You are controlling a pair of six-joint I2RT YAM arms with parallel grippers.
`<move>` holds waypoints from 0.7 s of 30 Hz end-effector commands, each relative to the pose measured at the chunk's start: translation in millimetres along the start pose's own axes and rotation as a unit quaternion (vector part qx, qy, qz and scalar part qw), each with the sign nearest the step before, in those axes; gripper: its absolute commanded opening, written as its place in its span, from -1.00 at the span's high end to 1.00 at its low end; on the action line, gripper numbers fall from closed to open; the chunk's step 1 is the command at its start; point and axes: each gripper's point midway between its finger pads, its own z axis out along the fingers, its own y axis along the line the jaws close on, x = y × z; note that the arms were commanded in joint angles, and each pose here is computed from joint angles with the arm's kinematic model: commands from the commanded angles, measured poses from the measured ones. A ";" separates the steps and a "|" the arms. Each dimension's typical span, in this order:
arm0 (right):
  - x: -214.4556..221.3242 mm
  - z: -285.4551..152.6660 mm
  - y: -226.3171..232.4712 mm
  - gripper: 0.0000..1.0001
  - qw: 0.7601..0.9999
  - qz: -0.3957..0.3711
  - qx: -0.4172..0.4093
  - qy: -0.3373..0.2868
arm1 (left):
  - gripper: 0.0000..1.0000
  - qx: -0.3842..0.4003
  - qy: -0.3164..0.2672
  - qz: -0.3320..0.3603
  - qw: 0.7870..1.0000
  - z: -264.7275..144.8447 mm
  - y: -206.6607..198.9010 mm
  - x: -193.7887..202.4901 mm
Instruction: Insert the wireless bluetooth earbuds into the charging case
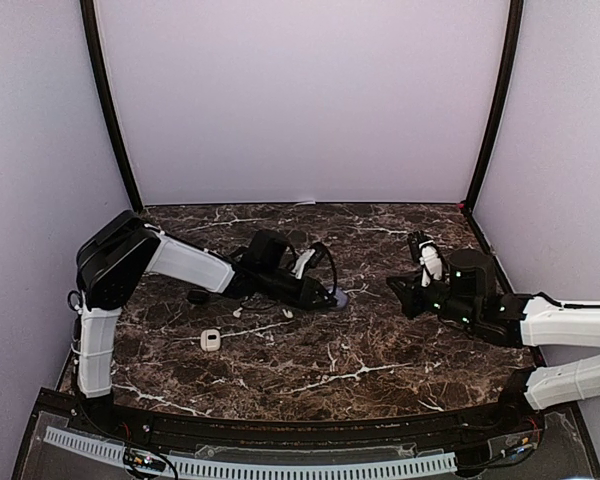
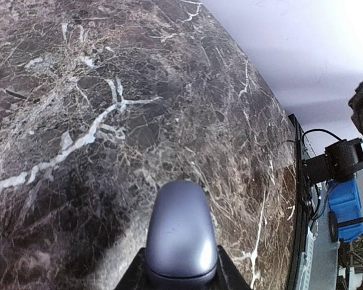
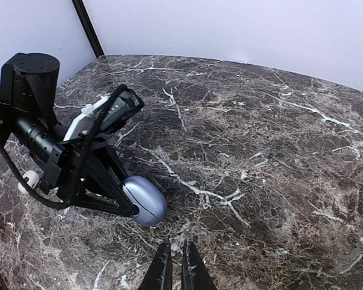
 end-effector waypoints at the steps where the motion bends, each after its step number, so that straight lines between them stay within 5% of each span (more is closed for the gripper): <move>1: -6.3 -2.1 -5.8 0.84 1.000 0.013 0.009 -0.018 | 0.66 -0.011 0.044 -0.055 0.997 12.8 0.1 8.4; 10: -13.3 -5.4 -5.0 0.85 1.000 0.013 0.002 -0.028 | 0.50 0.001 0.077 -0.109 0.991 37.1 2.1 6.0; 21: -20.0 -5.3 -0.4 0.84 0.999 0.009 -0.011 -0.029 | -0.73 -0.095 0.094 -0.096 0.986 17.1 19.0 9.2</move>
